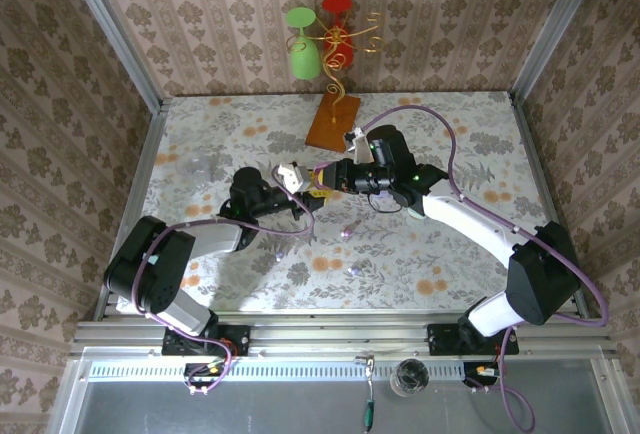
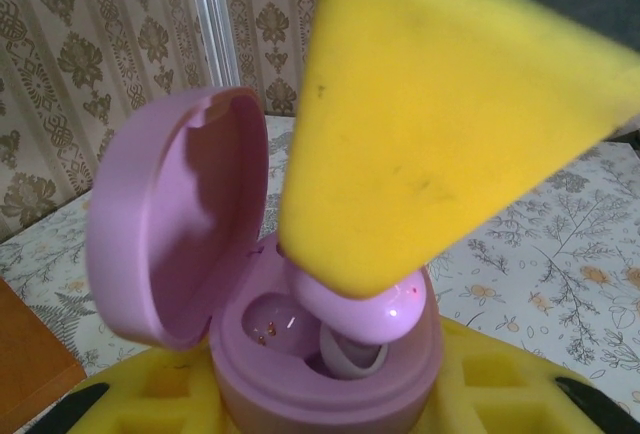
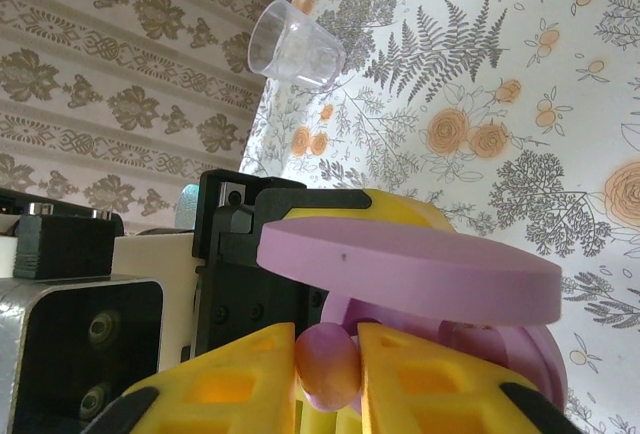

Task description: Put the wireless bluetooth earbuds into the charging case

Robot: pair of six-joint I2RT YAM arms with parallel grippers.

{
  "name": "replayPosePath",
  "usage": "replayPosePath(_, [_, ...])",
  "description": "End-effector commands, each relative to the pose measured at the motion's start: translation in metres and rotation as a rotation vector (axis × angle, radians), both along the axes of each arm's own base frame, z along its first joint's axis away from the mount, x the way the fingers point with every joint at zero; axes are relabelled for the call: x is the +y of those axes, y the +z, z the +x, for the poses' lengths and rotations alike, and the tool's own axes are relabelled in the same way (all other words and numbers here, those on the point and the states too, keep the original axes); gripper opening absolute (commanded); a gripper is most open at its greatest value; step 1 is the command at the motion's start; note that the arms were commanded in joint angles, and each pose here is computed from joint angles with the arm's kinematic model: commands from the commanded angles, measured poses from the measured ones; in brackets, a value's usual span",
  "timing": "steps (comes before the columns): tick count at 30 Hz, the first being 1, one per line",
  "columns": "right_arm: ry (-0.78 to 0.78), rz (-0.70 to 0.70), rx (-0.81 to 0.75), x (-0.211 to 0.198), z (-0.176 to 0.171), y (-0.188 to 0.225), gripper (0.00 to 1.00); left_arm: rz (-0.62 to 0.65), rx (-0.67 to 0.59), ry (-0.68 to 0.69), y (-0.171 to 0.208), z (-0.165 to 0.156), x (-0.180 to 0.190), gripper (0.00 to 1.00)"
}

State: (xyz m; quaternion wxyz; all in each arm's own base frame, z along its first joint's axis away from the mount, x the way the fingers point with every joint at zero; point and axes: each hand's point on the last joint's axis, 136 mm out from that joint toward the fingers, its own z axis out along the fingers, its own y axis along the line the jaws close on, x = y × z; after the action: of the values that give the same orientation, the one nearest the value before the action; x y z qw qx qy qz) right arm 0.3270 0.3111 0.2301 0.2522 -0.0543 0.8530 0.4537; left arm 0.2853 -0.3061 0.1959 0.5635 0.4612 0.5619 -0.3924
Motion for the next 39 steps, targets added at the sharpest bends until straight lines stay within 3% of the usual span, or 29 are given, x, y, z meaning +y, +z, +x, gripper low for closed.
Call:
replayPosePath(1, [-0.013,-0.062,0.021,-0.005,-0.002,-0.014,0.26,-0.026,-0.069,0.003,0.023,0.003,-0.002,0.33])
replayPosePath(8, [-0.027,-0.079,-0.013,-0.011,-0.001,-0.006,0.29,-0.024,-0.067,0.001,0.022,0.001,-0.002,0.33])
replayPosePath(17, [-0.050,-0.065,-0.104,-0.023,-0.003,0.011,0.48,-0.018,-0.064,0.013,0.018,0.004,0.001,0.33])
replayPosePath(21, [-0.122,-0.071,-0.149,-0.043,-0.005,0.016,0.51,-0.027,-0.061,0.042,0.017,0.009,0.009,0.33])
replayPosePath(31, [-0.285,-0.342,0.034,-0.090,-0.005,-0.073,0.50,-0.077,-0.054,0.160,0.021,0.029,0.055,0.33])
replayPosePath(39, [-0.328,-0.280,0.289,-0.087,-0.011,-0.137,0.39,-0.038,-0.062,0.176,0.018,0.026,0.060,0.33])
